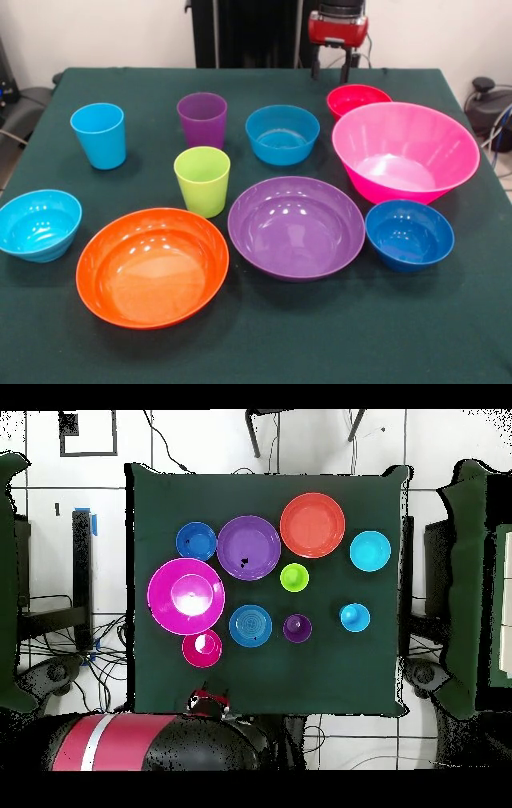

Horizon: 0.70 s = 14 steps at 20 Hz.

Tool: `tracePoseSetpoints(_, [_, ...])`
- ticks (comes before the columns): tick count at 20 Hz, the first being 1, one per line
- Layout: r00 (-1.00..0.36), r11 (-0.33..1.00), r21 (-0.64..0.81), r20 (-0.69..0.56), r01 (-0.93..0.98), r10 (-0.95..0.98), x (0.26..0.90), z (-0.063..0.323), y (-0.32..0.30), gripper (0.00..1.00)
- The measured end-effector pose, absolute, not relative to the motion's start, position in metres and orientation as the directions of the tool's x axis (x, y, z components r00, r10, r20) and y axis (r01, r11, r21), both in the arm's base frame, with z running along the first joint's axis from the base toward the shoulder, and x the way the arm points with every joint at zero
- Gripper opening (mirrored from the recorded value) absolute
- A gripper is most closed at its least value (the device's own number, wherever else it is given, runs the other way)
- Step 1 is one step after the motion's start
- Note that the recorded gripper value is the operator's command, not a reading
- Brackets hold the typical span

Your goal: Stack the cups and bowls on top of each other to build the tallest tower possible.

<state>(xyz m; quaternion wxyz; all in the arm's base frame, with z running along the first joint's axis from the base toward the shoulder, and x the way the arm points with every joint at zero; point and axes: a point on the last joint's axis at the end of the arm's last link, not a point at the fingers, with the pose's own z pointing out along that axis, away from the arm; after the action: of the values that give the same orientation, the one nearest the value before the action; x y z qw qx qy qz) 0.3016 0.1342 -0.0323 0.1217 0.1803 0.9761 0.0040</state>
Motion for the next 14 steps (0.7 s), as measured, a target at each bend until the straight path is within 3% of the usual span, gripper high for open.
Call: tracePoseSetpoints(14, [-0.874, 0.928, 0.099, -0.313, 0.359, 0.371, 0.343, -0.001, 0.136, 1.0])
